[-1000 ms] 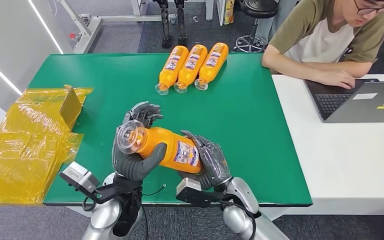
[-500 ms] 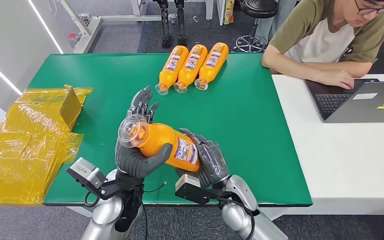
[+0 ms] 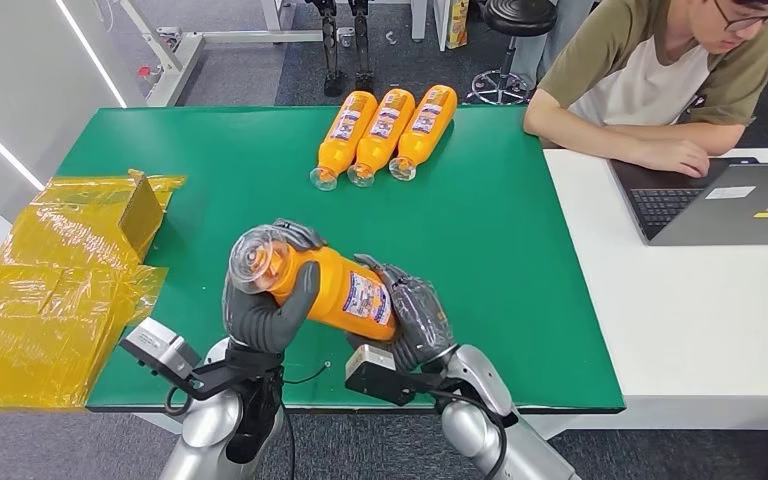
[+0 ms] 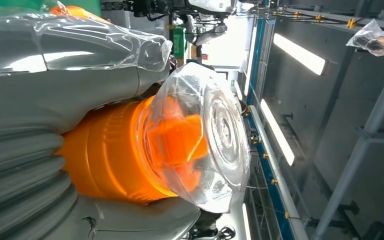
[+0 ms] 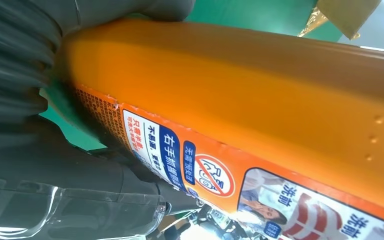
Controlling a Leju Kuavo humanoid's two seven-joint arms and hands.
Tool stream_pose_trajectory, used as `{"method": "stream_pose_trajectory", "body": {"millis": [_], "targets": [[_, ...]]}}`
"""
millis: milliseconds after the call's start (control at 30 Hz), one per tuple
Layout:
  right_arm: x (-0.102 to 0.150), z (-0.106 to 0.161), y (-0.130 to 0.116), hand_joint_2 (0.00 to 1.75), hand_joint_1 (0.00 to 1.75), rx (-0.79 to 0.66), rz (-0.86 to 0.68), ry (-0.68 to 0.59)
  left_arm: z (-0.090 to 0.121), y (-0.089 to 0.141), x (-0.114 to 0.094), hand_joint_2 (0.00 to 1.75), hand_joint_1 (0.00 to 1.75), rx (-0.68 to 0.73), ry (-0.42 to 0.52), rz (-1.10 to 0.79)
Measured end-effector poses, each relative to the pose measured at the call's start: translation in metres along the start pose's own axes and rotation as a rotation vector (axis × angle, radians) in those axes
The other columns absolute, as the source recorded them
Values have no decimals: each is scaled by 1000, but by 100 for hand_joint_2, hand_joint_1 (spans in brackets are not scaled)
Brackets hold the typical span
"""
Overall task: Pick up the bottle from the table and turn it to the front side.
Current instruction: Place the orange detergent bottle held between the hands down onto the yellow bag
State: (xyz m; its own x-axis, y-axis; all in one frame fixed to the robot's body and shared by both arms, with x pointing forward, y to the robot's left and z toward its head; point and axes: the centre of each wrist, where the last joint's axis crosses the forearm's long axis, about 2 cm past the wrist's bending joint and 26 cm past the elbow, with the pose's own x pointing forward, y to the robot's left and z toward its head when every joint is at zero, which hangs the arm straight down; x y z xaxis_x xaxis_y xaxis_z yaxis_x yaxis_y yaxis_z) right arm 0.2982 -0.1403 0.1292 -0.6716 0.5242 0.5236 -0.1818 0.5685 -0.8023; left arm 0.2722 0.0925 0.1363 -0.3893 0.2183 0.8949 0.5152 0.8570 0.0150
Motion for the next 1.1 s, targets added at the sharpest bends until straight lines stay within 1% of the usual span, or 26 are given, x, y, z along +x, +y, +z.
{"method": "stream_pose_trajectory", "body": {"millis": [67, 100, 200, 267, 333, 400, 500, 600, 733, 867, 967, 1100], "targets": [[0, 0, 0, 175, 36, 0, 9, 1, 0, 0, 0, 175, 175, 2, 0, 1], [0, 0, 0, 175, 0, -8, 15, 1, 0, 0, 0, 175, 175, 4, 0, 1], [2, 1, 1, 175, 0, -76, 20, -9, 0, 1, 0, 175, 175, 39, -3, -25], [5, 3, 3, 175, 0, -166, -5, -27, 0, 3, 0, 175, 175, 113, 9, -138], [8, 6, 6, 175, 0, -254, -34, -42, 1, 7, 1, 175, 175, 215, 23, -341], [11, 10, 8, 175, 0, -304, -58, -47, 4, 11, 0, 175, 175, 284, 26, -519], [17, 14, 11, 175, 0, -336, -87, -50, 12, 21, -3, 175, 175, 319, 38, -776], [25, 18, 13, 175, 0, -356, -110, -57, 22, 37, -6, 175, 175, 306, 57, -1047], [37, 25, 14, 175, 0, -392, -160, -59, 41, 70, -10, 175, 175, 244, 136, -1338], [46, 34, 16, 175, 0, -406, -254, -45, 62, 113, -10, 175, 175, 169, 210, -1630], [50, 38, 18, 175, 0, -400, -287, -44, 74, 149, -8, 175, 175, 111, 248, -1762], [53, 41, 19, 175, 0, -402, -310, -57, 89, 208, -8, 175, 175, -37, 299, -1894]]}}
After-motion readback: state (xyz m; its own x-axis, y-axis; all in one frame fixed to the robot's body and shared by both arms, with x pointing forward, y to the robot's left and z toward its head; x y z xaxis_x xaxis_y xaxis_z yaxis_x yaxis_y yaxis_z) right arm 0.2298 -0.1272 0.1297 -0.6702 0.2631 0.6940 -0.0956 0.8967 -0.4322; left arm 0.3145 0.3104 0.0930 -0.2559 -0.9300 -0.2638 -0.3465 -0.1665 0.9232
